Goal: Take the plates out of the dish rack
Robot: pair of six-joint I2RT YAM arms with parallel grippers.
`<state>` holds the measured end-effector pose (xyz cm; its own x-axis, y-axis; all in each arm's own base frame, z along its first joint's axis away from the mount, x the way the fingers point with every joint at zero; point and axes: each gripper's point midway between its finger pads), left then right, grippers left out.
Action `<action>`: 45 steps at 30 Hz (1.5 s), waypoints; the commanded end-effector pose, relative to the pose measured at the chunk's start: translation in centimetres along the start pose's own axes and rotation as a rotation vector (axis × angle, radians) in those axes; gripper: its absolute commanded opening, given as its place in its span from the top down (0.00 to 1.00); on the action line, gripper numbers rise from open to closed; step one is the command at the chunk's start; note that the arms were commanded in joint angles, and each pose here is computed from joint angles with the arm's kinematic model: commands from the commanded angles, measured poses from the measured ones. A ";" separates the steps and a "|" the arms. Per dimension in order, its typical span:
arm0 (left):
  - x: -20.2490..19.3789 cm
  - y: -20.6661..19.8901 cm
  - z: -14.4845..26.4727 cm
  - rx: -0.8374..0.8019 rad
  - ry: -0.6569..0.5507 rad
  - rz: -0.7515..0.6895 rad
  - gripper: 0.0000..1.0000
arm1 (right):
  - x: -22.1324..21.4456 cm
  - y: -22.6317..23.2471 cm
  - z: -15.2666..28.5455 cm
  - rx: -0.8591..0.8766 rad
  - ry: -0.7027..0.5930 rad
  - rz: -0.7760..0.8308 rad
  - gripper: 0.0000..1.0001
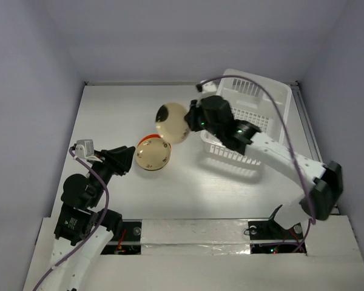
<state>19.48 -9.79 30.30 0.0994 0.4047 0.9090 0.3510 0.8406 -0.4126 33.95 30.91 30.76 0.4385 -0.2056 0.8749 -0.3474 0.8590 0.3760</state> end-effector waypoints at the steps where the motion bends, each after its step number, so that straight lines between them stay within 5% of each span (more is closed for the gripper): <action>1: 0.4 0.1 -0.6 -0.001 -0.015 -0.007 0.63 | -4.1 6.5 -3.9 0.213 0.086 -0.072 1.00; 7: 0.0 0.5 -1.0 0.012 -0.002 -0.011 0.58 | -8.5 9.4 -7.1 0.335 0.180 -0.176 1.00; 19: 0.1 1.3 -1.4 0.044 0.000 -0.015 0.51 | -15.9 6.3 -10.5 0.214 0.306 -0.212 0.89; 22: 0.0 1.3 -1.4 0.046 0.004 -0.015 0.49 | -16.3 5.2 -10.6 0.162 0.296 -0.212 0.75; 30: -0.1 1.6 -1.6 0.053 0.008 -0.019 0.33 | -12.3 4.1 -8.4 0.109 0.194 -0.182 0.05; 33: -0.1 1.7 -1.7 0.056 0.007 -0.019 0.29 | -10.2 3.8 -6.9 0.093 0.154 -0.165 0.00; 39: 0.5 1.6 -1.4 0.051 -0.016 -0.025 0.20 | -6.6 2.3 -2.9 0.067 0.053 -0.129 0.00; 41: 0.6 1.5 -1.4 0.050 -0.017 -0.030 0.17 | -5.0 2.1 -0.2 0.093 0.000 -0.097 0.09; 42: 0.7 1.6 -1.4 0.056 -0.020 -0.031 0.16 | -4.3 1.8 0.8 0.095 -0.025 -0.087 0.21; 43: 0.8 1.7 -1.3 0.061 -0.022 -0.030 0.14 | -3.7 2.0 1.9 0.117 -0.047 -0.078 0.45; 44: 0.8 1.7 -1.3 0.067 -0.021 -0.030 0.12 | -2.4 1.5 4.3 0.133 -0.094 -0.078 0.91; 45: 0.8 1.9 -1.3 0.075 -0.018 -0.031 0.11 | -1.5 0.9 5.5 0.125 -0.132 -0.081 1.00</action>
<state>21.22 -8.67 29.04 0.1253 0.3855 0.9142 0.2748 0.8719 -0.4054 29.59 32.51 28.20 0.4763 -0.3061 0.8243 -0.3962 0.7622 0.5119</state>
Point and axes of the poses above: each gripper's point midway between its finger pads, its own z axis back along the fingers, its own y axis along the line the jaws close on, x = y × z, and after that the axes turned 7 degrees about -z, right-handed
